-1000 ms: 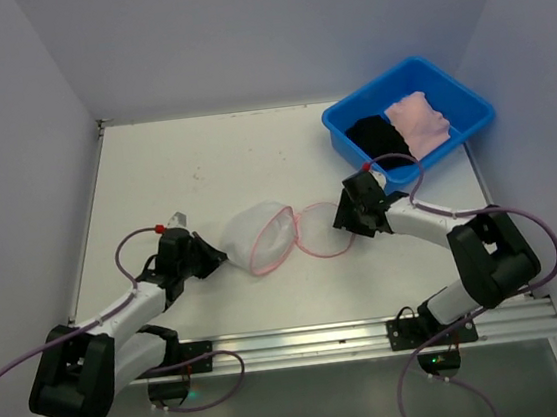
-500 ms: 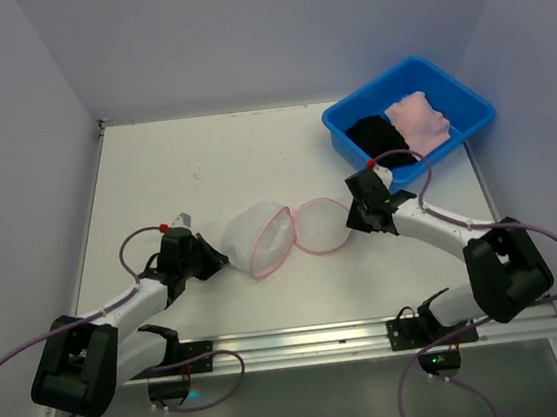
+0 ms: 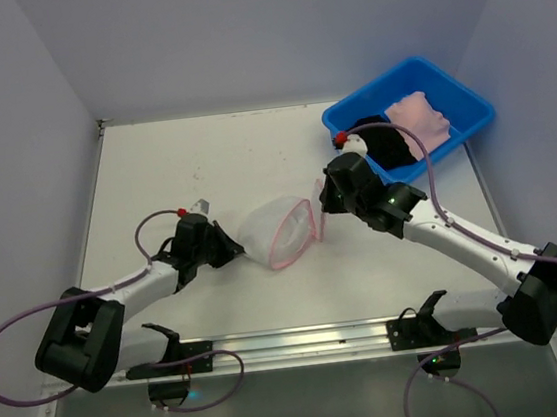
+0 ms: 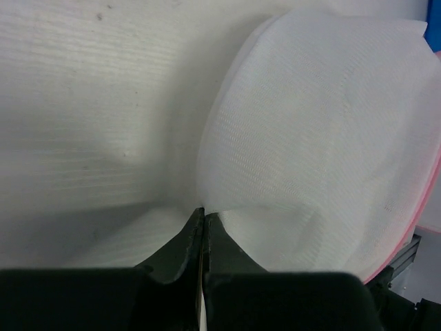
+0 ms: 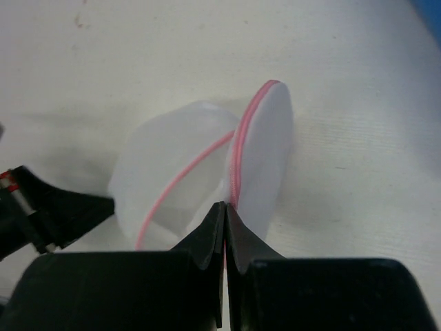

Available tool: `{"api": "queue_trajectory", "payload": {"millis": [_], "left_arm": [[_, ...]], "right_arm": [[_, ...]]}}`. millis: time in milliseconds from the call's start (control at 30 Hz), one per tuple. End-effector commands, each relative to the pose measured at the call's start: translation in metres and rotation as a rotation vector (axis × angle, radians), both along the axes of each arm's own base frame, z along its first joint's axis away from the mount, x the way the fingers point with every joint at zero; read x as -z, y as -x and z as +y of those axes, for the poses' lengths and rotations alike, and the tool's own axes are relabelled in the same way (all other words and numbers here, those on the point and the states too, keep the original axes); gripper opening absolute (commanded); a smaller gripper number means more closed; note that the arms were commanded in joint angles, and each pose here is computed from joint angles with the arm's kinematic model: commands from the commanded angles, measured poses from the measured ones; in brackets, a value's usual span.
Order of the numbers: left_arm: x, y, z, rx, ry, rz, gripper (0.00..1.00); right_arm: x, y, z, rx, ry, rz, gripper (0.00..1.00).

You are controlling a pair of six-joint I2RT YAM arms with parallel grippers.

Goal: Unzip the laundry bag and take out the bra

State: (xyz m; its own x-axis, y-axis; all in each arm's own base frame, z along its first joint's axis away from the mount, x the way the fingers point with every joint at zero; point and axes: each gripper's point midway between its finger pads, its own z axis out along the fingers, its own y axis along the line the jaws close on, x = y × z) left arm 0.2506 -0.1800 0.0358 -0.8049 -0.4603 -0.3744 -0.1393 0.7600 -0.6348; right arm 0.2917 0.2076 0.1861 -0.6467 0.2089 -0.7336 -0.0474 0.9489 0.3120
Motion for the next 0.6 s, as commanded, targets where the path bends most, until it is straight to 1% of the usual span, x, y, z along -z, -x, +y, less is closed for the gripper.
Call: {"api": "queue_trajectory", "payload": {"millis": [0, 133, 233, 267, 367, 400, 567], "left_arm": [[-0.009, -0.013, -0.019, -0.002, 0.048, -0.026, 0.0], [-0.002, -0.009, -0.035, 0.018, 0.084, -0.003, 0.0], [0.002, -0.006, -0.041, 0.022, 0.095, 0.011, 0.0], [0.002, -0.004, -0.042, 0.026, 0.1, 0.015, 0.0], [0.001, -0.002, -0.043, 0.024, 0.106, 0.009, 0.0], [0.001, -0.001, -0.042, 0.022, 0.106, 0.01, 0.0], [0.006, 0.005, -0.04, 0.022, 0.109, 0.014, 0.0]], "right_arm": [[-0.031, 0.003, 0.036, -0.126, -0.034, -0.075, 0.0], [-0.023, 0.019, 0.094, -0.295, -0.032, -0.062, 0.0], [0.002, 0.024, 0.126, -0.352, 0.006, -0.01, 0.0], [0.019, 0.023, 0.136, -0.368, 0.03, 0.022, 0.0], [0.044, 0.03, 0.154, -0.419, 0.04, 0.075, 0.0], [0.058, 0.028, 0.158, -0.424, 0.052, 0.093, 0.0], [0.098, 0.028, 0.165, -0.447, 0.085, 0.147, 0.0]]}}
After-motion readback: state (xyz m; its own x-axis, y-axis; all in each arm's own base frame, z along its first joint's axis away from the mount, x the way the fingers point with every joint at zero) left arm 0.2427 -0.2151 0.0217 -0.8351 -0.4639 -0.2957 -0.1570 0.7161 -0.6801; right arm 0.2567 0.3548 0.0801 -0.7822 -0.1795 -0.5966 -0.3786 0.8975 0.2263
